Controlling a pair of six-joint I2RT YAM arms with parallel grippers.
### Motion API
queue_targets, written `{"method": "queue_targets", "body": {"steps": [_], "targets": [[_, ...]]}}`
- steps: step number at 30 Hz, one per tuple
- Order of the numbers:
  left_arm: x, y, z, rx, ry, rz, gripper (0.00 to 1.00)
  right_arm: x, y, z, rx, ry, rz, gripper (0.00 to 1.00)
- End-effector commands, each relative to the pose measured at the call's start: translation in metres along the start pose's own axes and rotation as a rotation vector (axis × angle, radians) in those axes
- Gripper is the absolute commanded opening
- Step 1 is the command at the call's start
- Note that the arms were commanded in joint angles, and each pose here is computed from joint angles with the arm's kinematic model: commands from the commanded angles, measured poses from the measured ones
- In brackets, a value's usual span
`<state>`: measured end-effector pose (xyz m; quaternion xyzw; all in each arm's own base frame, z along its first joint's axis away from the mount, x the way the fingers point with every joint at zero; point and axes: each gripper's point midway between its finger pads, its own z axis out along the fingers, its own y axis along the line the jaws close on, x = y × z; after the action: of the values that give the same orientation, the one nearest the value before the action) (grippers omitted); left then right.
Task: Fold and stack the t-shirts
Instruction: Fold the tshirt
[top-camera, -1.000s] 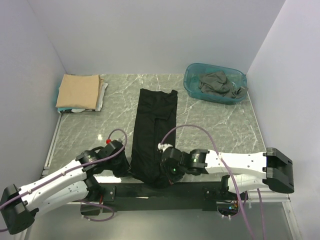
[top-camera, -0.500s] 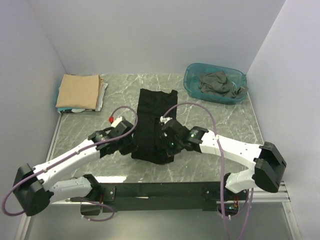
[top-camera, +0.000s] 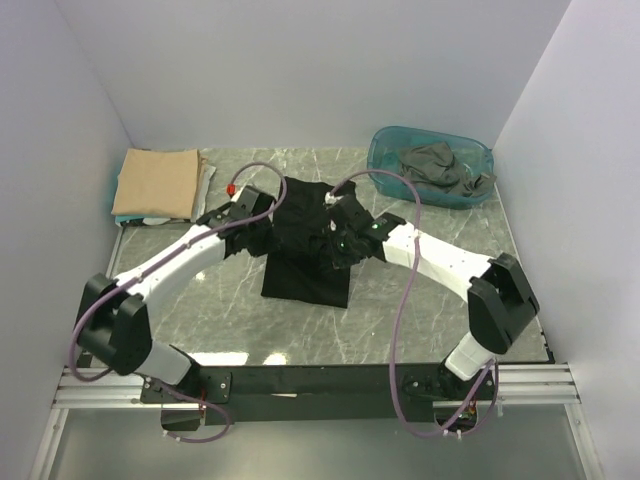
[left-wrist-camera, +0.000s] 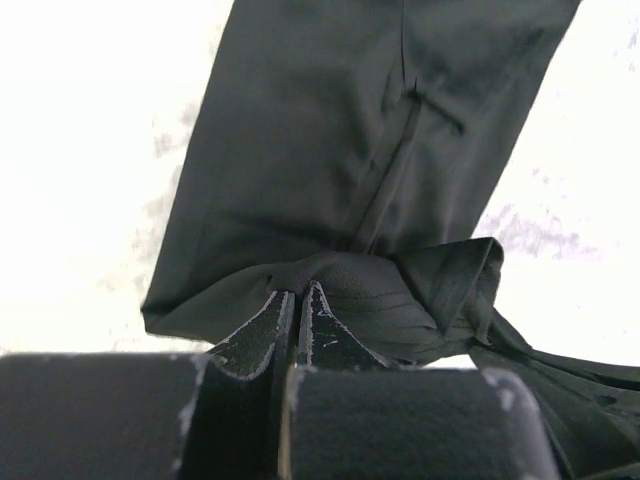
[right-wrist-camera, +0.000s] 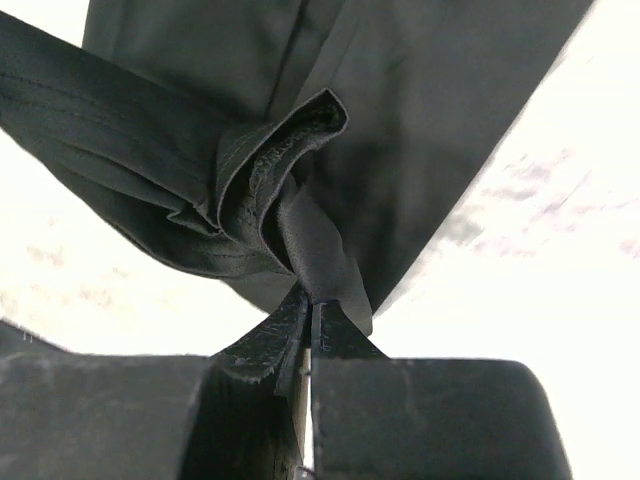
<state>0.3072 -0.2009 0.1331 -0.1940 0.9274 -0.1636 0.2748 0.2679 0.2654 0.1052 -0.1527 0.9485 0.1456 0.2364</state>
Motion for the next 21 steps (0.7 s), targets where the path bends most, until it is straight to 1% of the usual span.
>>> {"method": "queue_targets", "body": {"steps": [1, 6, 11, 18, 20, 21], "targets": [[-0.027, -0.018, 0.003, 0.045, -0.044, 0.039, 0.01, -0.035, -0.003, 0.000, -0.016, -0.068, -0.004, 0.00], [-0.041, -0.014, 0.024, 0.011, -0.031, 0.033, 0.01, -0.046, -0.014, 0.017, -0.009, -0.041, 0.017, 0.00], [-0.042, -0.011, 0.049, -0.012, 0.016, 0.024, 0.01, -0.050, -0.027, 0.034, -0.010, -0.015, 0.055, 0.00], [-0.052, -0.008, 0.069, -0.028, 0.023, 0.024, 0.01, -0.058, -0.045, 0.053, 0.004, 0.008, 0.105, 0.00], [-0.053, -0.012, 0.073, -0.016, 0.030, 0.033, 0.01, -0.058, -0.048, 0.057, 0.008, 0.014, 0.108, 0.03], [-0.053, -0.015, 0.076, 0.001, 0.038, 0.048, 0.01, -0.060, -0.050, 0.057, 0.010, 0.012, 0.111, 0.11]]}}
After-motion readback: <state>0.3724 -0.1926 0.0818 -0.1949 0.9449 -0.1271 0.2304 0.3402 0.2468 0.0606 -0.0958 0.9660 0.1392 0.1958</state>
